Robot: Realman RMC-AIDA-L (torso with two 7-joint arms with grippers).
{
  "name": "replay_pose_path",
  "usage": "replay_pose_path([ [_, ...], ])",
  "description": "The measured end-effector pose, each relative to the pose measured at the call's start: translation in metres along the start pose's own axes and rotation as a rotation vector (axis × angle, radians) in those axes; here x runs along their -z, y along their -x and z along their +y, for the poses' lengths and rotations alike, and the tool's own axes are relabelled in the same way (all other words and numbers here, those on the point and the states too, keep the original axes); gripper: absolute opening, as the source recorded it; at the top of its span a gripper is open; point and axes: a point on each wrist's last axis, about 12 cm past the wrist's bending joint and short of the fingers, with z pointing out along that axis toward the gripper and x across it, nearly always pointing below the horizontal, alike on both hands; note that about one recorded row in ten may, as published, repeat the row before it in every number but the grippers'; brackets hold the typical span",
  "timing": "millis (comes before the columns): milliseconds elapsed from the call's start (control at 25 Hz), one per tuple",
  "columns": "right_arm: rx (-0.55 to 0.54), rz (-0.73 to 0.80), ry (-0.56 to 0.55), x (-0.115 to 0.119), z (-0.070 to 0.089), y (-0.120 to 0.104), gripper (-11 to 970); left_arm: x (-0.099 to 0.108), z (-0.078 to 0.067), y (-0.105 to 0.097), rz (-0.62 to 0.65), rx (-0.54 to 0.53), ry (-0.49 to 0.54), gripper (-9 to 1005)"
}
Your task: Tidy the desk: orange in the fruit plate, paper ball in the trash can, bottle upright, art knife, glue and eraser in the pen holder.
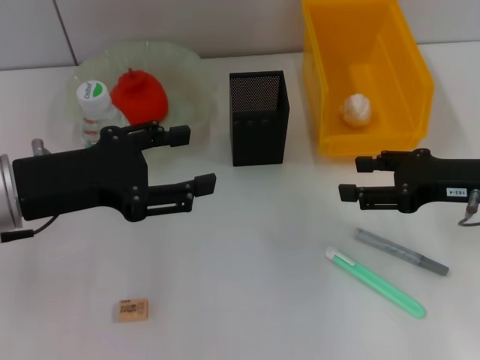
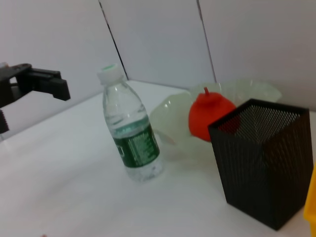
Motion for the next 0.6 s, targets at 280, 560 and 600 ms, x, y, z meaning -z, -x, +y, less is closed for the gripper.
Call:
replay_pose_path([
  [280,-0.029,0.085,-0.012,-0.002,-0.002,0.008,741,0.001,0.0,-0.004,0.001,0.014,0.001,786],
  [560,-0.026,0.135,-0.013,-0.004,0.002,0.018,741,0.001,0.002,-0.007,-0.004,0.025,0.011,785],
  [600,-0.026,0.162,-0.009,-0.006,0.004,0.021,741,0.001,0.002,-0.007,-0.012,0.013,0.013,785],
])
